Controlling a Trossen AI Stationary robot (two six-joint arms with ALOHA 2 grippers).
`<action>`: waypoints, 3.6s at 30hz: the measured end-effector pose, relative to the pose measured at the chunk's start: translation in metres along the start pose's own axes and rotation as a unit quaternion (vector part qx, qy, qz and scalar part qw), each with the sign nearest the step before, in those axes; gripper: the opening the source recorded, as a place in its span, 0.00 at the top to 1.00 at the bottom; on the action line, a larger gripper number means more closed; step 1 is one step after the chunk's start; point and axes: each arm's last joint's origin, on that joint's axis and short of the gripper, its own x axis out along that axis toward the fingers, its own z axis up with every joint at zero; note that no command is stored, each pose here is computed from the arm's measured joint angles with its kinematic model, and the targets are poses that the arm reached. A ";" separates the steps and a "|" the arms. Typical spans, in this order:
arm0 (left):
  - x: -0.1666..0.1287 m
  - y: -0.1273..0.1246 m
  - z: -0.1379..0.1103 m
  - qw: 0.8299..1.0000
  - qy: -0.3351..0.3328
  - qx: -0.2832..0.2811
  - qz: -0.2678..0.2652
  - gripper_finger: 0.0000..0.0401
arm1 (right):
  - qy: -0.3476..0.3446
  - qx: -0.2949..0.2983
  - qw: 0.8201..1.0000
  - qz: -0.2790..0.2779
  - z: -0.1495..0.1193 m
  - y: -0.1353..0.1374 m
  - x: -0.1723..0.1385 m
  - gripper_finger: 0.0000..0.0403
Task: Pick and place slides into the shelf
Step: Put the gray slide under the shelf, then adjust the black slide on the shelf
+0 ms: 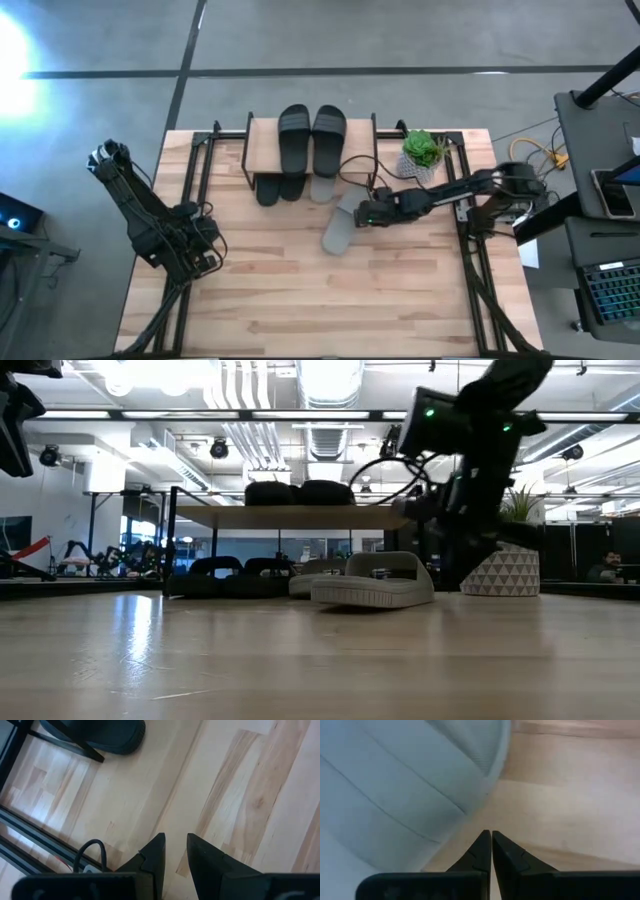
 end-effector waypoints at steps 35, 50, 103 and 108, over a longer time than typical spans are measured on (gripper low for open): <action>0.000 0.000 0.000 1.000 -0.001 0.018 0.002 0.84 | 0.027 0.027 0.985 0.169 -0.104 0.078 -0.083 0.98; 0.000 0.000 0.000 1.000 -0.003 0.013 0.000 0.84 | -0.152 -0.120 0.975 0.112 0.008 0.161 -0.133 0.98; 0.000 0.001 0.000 1.000 -0.009 -0.011 0.006 0.84 | -0.126 -0.078 0.987 -0.066 0.289 0.093 -0.037 0.98; 0.000 0.001 0.000 1.000 -0.009 -0.011 0.005 0.84 | -0.125 -0.085 0.987 -0.062 0.287 0.097 -0.032 0.98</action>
